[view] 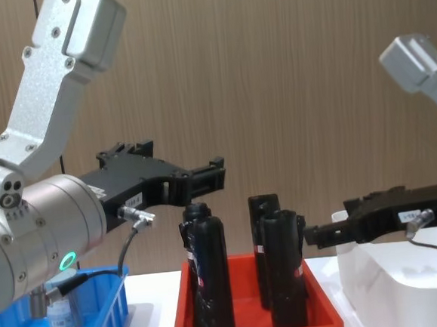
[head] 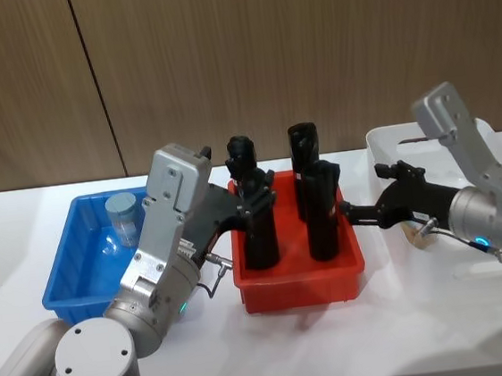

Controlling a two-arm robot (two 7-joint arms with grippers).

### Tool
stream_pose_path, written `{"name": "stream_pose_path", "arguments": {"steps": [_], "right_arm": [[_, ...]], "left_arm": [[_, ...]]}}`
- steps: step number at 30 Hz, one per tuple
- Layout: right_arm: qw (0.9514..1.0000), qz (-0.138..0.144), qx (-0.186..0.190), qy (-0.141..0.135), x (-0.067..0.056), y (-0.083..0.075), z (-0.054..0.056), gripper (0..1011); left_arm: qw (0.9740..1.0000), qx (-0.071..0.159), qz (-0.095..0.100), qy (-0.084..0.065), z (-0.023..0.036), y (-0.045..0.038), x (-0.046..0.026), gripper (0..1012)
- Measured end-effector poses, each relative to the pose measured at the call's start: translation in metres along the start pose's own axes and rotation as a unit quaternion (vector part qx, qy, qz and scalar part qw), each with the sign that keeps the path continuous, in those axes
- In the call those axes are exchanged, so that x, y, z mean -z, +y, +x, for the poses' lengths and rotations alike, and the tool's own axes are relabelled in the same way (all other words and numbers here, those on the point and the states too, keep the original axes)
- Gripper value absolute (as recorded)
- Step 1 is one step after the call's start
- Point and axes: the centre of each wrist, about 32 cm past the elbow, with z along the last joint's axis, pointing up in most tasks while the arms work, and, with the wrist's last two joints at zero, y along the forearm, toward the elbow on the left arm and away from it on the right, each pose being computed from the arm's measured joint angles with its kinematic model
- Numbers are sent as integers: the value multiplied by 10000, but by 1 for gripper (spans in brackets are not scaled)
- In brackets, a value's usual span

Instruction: Pick the cotton swabs from the blue box and place them into the white box.

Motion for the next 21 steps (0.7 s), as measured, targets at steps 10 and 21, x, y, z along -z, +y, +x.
{"name": "stream_pose_path", "arguments": {"steps": [10, 21], "right_arm": [[9998, -162, -94, -105, -60, 163, 7, 1002], [9993, -290, -152, -154, -119, 313, 2, 1002]], "left_arm": [[10000, 0, 0, 0, 0, 0, 0, 1004], [10000, 0, 0, 0, 0, 0, 0, 1004]]}}
